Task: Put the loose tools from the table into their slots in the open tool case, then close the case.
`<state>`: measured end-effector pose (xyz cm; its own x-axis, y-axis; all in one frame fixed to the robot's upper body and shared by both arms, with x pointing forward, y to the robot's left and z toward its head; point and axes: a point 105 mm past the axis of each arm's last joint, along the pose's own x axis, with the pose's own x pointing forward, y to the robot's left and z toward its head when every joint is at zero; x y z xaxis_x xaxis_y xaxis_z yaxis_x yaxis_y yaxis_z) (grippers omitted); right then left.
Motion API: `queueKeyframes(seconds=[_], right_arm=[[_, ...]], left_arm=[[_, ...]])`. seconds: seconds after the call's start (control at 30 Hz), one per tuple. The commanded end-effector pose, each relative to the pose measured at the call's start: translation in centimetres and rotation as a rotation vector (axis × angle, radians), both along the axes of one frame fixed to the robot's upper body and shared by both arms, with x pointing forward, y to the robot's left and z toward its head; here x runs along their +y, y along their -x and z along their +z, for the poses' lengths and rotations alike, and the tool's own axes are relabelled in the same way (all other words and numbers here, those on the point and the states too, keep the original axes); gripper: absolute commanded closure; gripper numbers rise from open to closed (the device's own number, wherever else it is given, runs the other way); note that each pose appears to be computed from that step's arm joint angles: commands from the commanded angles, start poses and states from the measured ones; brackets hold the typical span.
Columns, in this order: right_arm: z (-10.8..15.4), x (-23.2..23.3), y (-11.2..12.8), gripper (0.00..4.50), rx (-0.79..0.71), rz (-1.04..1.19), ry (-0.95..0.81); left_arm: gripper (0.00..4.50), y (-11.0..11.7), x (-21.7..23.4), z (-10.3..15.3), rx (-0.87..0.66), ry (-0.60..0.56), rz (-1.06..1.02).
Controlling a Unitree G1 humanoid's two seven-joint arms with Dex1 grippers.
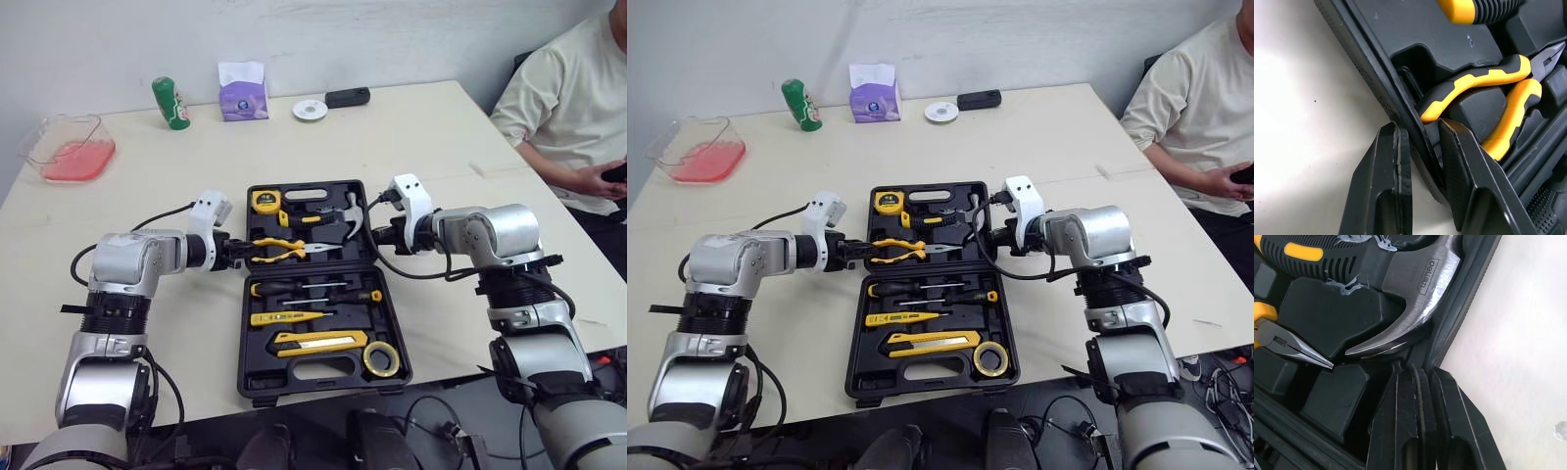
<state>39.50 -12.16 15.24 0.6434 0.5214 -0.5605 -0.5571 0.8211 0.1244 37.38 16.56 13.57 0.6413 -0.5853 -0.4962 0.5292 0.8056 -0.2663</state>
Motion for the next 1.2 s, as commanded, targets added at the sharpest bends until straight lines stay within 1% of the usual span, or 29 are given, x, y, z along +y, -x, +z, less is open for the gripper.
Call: queueKeyframes(seconds=[0.03,0.1,0.13,0.17,0.2,0.27,0.33,0.4,0.47,0.53,0.63,0.7,0.73,0.8,0.83,0.87,0.9,0.93,1.0,1.03,1.07,1.1,1.13,1.17,1.2], right_arm=[[1.6,-0.2,-0.6,4.5,-0.15,0.028,0.051],[3.8,0.4,-1.1,4.5,-0.292,0.067,0.039],[4.6,0.6,-1.2,4.5,-0.338,0.081,0.036],[6.1,0.9,-1.5,4.5,-0.418,0.088,0.02],[7.1,1.1,-1.6,4.5,-0.468,0.091,0.009],[9.2,1.2,-1.8,4.5,-0.6,0.11,0.022],[10.1,1.2,-1.8,4.5,-0.692,0.131,0.061],[11.5,1.0,-1.8,4.5,-0.815,0.143,0.097],[12.1,0.9,-1.5,4.5,-0.905,0.17,0.146],[12.1,0.9,-1.3,4.5,-0.96,0.196,0.177],[11.2,0.6,-0.7,4.5,-1.041,0.244,0.27],[9.4,0.5,0.1,4.5,-1.072,0.302,0.321],[8.2,0.5,0.7,4.5,-1.098,0.347,0.362],[5.6,0.7,2.2,4.5,-1.165,0.453,0.445],[4.5,0.6,2.9,4.5,-1.19,0.494,0.475],[3.9,0.4,3.3,4.5,-1.215,0.515,0.493],[3.7,0.1,3.9,4.5,-1.271,0.542,0.536],[3.7,0.0,4.6,4.12,-1.317,0.573,0.559],[4.1,-0.6,6.2,3.13,-1.417,0.633,0.605],[4.4,-1.1,7.0,2.79,-1.443,0.644,0.609],[5.0,-1.7,8.3,2.32,-1.459,0.663,0.607],[5.2,-2.2,10.0,1.84,-1.43,0.715,0.598],[5.4,-2.6,11.9,1.3,-1.359,0.769,0.552],[5.4,-2.7,13.3,1.3,-1.3,0.815,0.511],[5.5,-2.9,14.2,1.3,-1.229,0.832,0.479]], left_arm=[[4.0,-0.4,-2.0,3.2,-0.152,0.078,-0.071],[4.1,-0.9,-2.3,4.8,-0.261,0.078,-0.077],[4.15,-1.0,-2.3,5.2,-0.291,0.075,-0.076],[4.2,-1.3,-2.4,6.0,-0.353,0.068,-0.078],[4.26,-1.5,-2.4,6.5,-0.392,0.063,-0.08],[4.31,-1.8,-2.5,7.9,-0.501,0.038,-0.091],[4.38,-2.1,-2.5,8.6,-0.566,0.025,-0.092],[4.48,-2.1,-2.6,9.4,-0.677,-0.032,-0.122],[4.5,-2.0,-2.7,9.6,-0.747,-0.077,-0.147],[4.5,-1.9,-2.7,9.4,-0.788,-0.102,-0.154],[4.5,-1.8,-2.8,9.0,-0.829,-0.135,-0.161],[4.5,-1.5,-2.7,8.2,-0.842,-0.153,-0.16],[4.5,-1.1,-2.7,7.6,-0.857,-0.182,-0.166],[4.5,0.0,-2.6,6.1,-0.877,-0.225,-0.187],[4.5,0.7,-2.6,5.5,-0.875,-0.213,-0.188],[4.02,1.3,-2.5,5.2,-0.873,-0.205,-0.19],[3.55,2.1,-2.5,5.1,-0.878,-0.2,-0.202],[3.24,2.7,-2.5,5.0,-0.883,-0.2,-0.216],[2.13,4.1,-2.2,5.1,-0.885,-0.191,-0.235],[1.81,4.9,-1.9,5.1,-0.882,-0.186,-0.241],[1.39,5.7,-1.2,5.3,-0.849,-0.164,-0.234],[0.94,6.6,-0.3,5.3,-0.796,-0.14,-0.233],[0.32,7.4,0.5,5.5,-0.75,-0.119,-0.233],[0.04,8.0,0.9,5.6,-0.718,-0.105,-0.235],[0.04,8.5,1.3,5.7,-0.691,-0.101,-0.242]])
